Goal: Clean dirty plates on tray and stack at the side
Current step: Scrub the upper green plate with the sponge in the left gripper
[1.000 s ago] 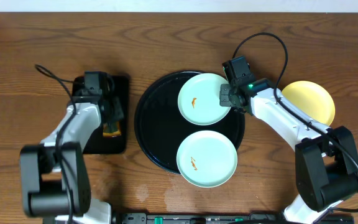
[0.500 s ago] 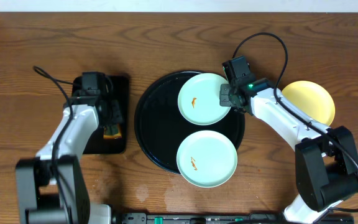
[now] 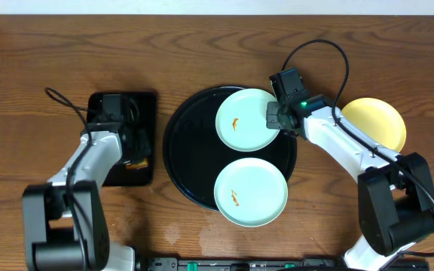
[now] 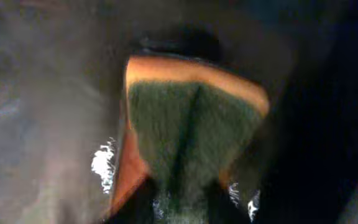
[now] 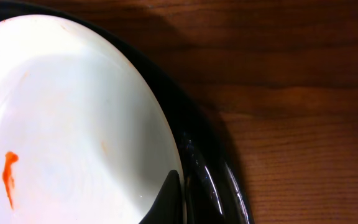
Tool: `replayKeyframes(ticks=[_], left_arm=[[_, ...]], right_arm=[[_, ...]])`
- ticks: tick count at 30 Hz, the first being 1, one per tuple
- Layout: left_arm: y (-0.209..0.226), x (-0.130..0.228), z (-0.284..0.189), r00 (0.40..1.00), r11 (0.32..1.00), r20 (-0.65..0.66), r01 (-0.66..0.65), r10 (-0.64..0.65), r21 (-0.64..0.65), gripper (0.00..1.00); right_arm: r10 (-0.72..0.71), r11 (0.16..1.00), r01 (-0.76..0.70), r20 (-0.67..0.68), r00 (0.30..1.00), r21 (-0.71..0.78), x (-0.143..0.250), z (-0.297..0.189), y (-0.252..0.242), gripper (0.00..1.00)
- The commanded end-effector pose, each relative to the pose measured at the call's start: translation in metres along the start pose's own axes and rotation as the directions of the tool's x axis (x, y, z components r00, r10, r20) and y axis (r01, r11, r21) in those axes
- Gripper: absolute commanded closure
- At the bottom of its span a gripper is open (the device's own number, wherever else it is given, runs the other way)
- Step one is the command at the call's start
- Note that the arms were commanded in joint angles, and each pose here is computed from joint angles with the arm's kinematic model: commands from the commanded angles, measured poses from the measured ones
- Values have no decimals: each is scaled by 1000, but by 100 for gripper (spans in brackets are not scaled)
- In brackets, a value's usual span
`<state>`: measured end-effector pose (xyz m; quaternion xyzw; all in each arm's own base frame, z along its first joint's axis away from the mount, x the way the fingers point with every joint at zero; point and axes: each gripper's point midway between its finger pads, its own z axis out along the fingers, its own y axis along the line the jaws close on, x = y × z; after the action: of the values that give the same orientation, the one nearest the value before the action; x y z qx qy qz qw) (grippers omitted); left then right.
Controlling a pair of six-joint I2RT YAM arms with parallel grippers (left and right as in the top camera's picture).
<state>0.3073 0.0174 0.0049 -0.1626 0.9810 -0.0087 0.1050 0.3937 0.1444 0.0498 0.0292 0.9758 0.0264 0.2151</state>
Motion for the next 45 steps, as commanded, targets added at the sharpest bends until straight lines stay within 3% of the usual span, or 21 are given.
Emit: replayKeyframes(ticks=[1, 5, 11, 17, 21, 24, 28, 36, 42, 45], left_arm=[[2, 11, 10, 999, 1000, -45, -3, 3, -1, 92], [-1, 0, -8, 1000, 1000, -26, -3, 3, 4, 92], [-20, -33, -69, 998, 997, 61, -12, 8, 71, 92], [-96, -48, -117, 989, 910, 151, -67, 5, 408, 93], [-139, -44, -122, 986, 870, 167, -107, 29, 481, 93], [-176, -36, -123, 974, 836, 204, -188, 94, 515, 92], [-226, -19, -117, 953, 789, 246, -288, 178, 543, 93], [-291, 26, -71, 966, 768, 150, -257, 209, 586, 93], [-305, 47, -31, 969, 786, 86, -238, 231, 571, 93], [-288, 40, -2, 972, 855, 99, -234, 213, 464, 92]], right_arm=[[9, 1000, -9, 7, 1000, 8, -2, 1, 0, 99], [4, 1000, -4, 7, 1000, 8, -2, 1, 0, 99], [-125, 992, 125, 12, 992, 7, -3, 1, 0, 99], [-140, 990, 140, 10, 990, 8, -3, 1, 0, 99], [-68, 998, 68, 2, 998, -4, -1, 1, 2, 99], [-117, 992, 117, -8, 993, -48, 2, 1, 10, 99], [-128, 991, 127, -21, 992, -47, 6, 2, 8, 99], [-128, 991, 127, -25, 991, -45, 7, 3, 8, 99], [-128, 991, 127, -28, 991, -44, 8, 3, 7, 99], [-128, 991, 127, -28, 991, -44, 8, 3, 7, 99]])
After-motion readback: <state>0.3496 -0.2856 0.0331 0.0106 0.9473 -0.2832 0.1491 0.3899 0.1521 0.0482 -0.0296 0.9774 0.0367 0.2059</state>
